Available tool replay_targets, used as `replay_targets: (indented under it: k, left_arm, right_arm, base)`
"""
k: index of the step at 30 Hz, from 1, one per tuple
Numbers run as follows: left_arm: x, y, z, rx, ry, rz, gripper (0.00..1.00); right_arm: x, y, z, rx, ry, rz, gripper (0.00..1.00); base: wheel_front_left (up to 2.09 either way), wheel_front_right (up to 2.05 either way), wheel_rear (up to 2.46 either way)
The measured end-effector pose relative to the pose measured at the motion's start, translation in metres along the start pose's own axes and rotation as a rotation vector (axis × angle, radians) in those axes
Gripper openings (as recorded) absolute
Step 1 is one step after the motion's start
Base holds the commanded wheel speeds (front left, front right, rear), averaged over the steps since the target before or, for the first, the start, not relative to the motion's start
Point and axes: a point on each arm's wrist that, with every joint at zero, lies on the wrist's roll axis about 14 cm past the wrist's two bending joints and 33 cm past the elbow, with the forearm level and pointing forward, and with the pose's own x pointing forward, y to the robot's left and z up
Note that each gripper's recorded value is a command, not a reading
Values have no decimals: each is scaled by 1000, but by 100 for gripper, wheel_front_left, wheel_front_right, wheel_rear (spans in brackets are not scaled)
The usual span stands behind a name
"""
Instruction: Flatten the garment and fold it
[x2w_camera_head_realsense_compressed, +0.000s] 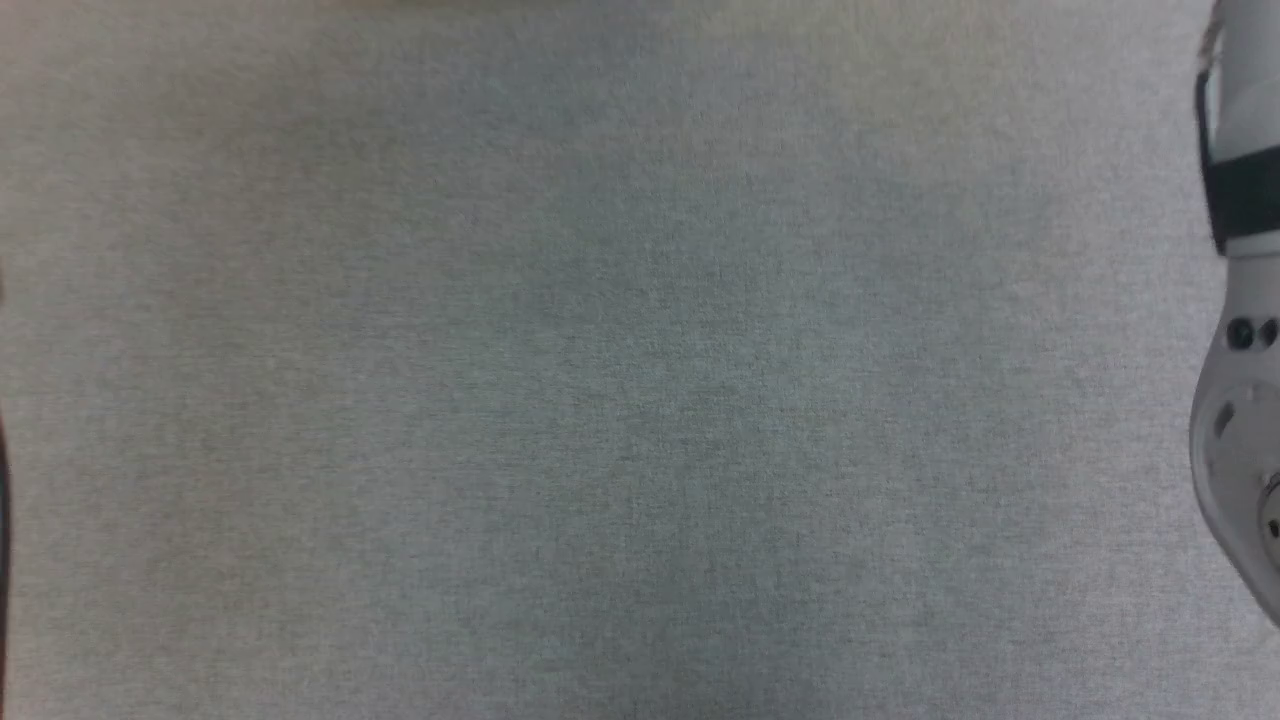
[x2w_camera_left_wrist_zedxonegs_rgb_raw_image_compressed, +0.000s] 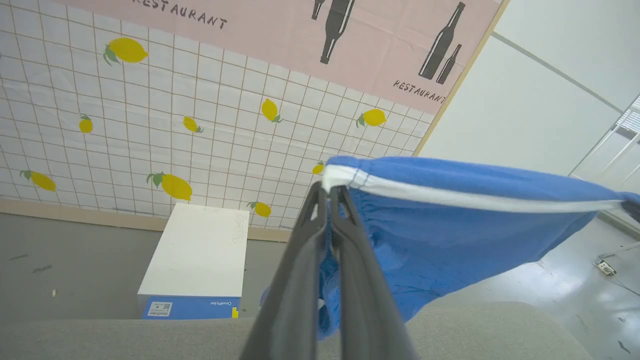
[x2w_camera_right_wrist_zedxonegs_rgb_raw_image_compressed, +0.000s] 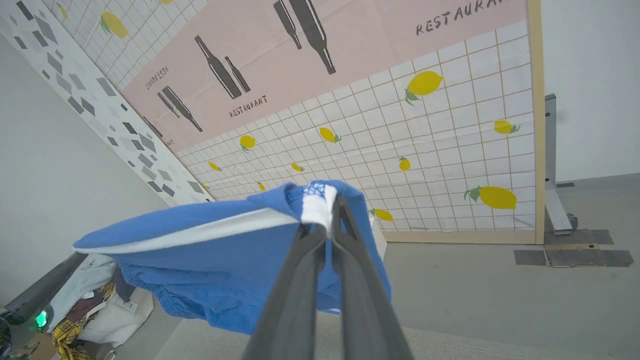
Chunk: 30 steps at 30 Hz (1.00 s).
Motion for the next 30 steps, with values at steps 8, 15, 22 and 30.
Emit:
replay_targets:
  k: [8, 15, 22, 30]
  left_arm:
    - [-29, -2, -108, -139, 177, -46, 0]
    - [-96, -11, -145, -251, 206, -48, 0]
    - [-197, -29, -211, -352, 358, 6, 0]
    - [-284, -41, -241, -395, 465, 113, 0]
  right_arm:
    - [-21, -48, -102, 119, 127, -59, 0]
    - [-103, -50, -177, 236, 224, -51, 0]
    - [-236, -60, -229, 339, 341, -145, 0]
    - [-343, -35, -255, 440, 483, -156, 0]
  base:
    - [0, 0, 0]
    - [0, 0, 0]
    - [0, 0, 0]
    - [0, 0, 0]
